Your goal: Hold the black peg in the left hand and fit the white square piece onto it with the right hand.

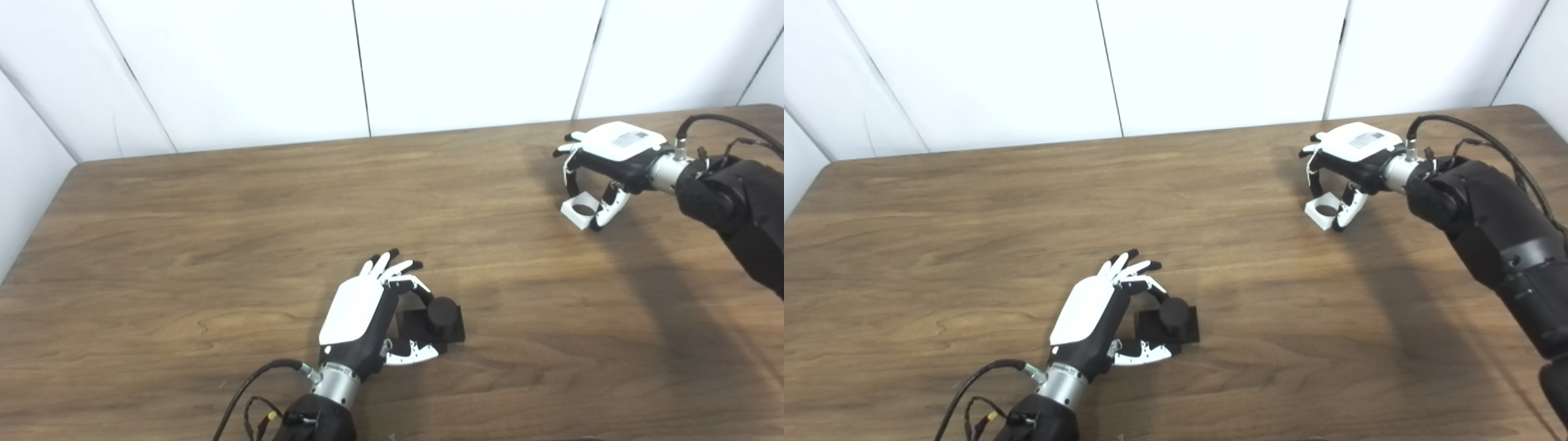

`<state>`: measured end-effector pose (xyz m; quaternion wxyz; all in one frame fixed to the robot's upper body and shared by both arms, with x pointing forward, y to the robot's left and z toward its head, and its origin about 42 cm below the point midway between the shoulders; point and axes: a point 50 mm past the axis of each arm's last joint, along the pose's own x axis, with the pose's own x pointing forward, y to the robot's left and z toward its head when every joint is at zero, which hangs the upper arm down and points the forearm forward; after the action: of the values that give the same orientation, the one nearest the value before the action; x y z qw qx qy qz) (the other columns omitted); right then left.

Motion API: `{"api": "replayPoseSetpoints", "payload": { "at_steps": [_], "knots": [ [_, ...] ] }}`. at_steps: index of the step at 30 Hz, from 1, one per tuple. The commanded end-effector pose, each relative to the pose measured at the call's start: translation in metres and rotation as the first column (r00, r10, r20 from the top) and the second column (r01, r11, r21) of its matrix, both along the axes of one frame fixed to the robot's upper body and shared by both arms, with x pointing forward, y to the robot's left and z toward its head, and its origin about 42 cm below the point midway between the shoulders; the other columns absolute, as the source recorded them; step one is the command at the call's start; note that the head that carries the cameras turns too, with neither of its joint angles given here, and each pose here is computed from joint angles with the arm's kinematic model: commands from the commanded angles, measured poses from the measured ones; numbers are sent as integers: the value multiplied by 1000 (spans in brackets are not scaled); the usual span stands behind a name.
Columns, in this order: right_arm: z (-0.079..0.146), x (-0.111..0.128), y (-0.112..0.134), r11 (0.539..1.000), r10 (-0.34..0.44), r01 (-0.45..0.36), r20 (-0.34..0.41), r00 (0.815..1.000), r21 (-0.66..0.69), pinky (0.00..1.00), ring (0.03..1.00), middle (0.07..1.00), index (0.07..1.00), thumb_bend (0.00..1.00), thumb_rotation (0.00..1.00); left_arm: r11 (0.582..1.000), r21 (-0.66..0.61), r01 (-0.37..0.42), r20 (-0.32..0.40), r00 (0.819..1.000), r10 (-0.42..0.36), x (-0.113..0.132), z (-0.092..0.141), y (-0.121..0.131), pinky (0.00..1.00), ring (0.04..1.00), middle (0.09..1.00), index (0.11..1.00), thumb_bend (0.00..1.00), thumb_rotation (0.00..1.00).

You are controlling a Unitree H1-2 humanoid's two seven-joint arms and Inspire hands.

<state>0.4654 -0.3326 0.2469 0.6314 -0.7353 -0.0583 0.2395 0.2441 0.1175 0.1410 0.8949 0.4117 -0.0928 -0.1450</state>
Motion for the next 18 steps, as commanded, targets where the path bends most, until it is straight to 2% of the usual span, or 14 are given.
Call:
{"api": "replayPoseSetpoints", "payload": {
  "at_steps": [1, 6, 11, 18],
  "knots": [
    [21, 4, 1, 1000, 5, -6, 64, 998, 24, 900, 990, 915, 491, 522, 138, 1000, 5, 5, 21, 1000, -5, 4, 3, 0, 1000, 984, 864, 487, 512, 74],
    [27, 0, -1, 994, -19, 10, 81, 997, 108, 913, 981, 916, 492, 523, 138, 1000, 15, 0, 23, 1000, -1, 5, 2, 1, 1000, 986, 866, 487, 512, 73],
    [37, -8, -2, 980, -35, 16, 90, 995, 200, 886, 982, 922, 492, 523, 136, 1000, 18, 0, 25, 1000, 0, 6, 2, 2, 1000, 987, 866, 487, 512, 72],
    [51, -18, -3, 971, -40, 10, 121, 992, 239, 892, 998, 921, 492, 523, 135, 1000, 23, 0, 26, 1000, -1, 8, 0, 3, 1000, 986, 865, 487, 511, 74]
  ]
}}
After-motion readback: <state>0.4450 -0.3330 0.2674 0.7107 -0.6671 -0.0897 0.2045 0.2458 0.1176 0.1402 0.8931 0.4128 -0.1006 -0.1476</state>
